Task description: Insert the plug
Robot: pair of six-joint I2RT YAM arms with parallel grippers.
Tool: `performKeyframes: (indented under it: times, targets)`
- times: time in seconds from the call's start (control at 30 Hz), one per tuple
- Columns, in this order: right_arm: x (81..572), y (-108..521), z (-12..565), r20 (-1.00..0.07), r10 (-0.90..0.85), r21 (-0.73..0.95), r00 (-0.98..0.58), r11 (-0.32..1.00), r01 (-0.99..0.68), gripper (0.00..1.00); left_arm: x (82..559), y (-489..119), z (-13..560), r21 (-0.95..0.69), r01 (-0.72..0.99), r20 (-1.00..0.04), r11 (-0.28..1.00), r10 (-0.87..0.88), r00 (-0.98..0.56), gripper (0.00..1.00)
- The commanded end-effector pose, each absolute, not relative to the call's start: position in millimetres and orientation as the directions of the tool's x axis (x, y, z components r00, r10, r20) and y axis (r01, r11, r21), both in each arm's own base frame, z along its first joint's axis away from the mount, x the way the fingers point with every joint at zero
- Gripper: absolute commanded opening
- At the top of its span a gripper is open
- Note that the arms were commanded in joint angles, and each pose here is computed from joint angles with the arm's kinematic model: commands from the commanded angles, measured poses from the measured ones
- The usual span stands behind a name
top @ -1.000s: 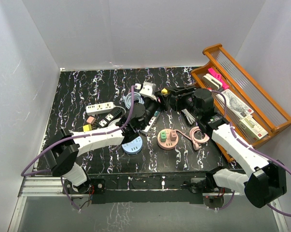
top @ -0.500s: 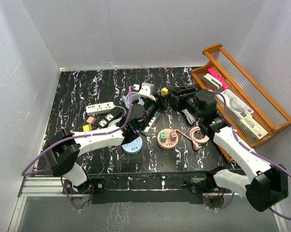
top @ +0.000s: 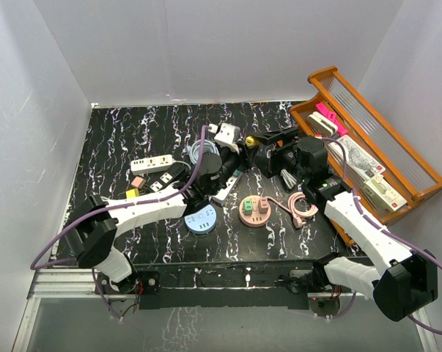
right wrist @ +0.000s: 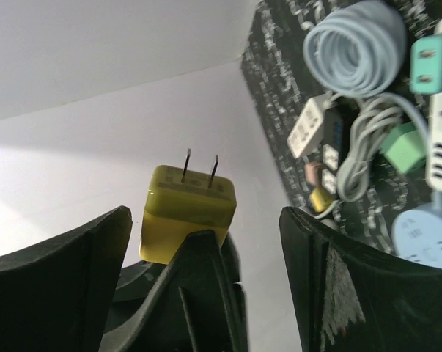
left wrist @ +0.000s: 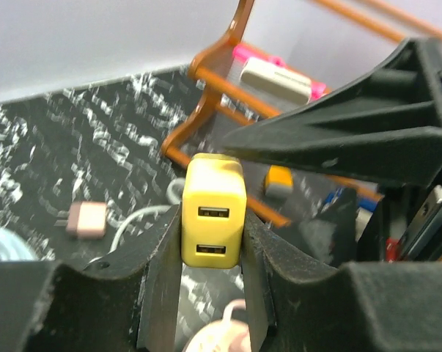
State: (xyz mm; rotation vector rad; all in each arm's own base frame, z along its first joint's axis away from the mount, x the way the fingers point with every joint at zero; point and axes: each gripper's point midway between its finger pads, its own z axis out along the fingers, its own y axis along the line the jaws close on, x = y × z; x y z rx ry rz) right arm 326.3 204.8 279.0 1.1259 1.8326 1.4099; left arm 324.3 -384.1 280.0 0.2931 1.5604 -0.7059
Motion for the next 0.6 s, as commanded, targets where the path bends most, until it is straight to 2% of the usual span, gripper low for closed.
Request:
performKeyframes:
  times: [0.0,0.17,0.27,0.57]
  targets:
    - [321.7,186.6,294.6,-0.144,0.861,0.954,-0.488,0.252,0.164,0.83,298.4,-345.7,293.2,-0.237,0.597,-0.96,0.766,-0.089,-0.267,0.0]
    - [312.7,180.0,286.8,-0.335,0.795,0.909,-0.506,0.414,0.049,0.84,263.5,-292.7,272.7,-0.176,0.555,-0.902,0.813,0.094,-0.422,0.0]
    - [308.3,177.3,274.8,-0.408,0.751,0.872,-0.519,0.489,0.021,0.83,247.2,-268.8,262.7,-0.161,0.52,-0.857,0.839,0.142,-0.495,0.0]
    - [303.5,177.5,270.9,-0.517,0.66,0.808,-0.545,0.587,-0.055,0.82,225.0,-268.9,208.1,-0.111,0.613,-0.744,0.782,0.343,-0.573,0.0]
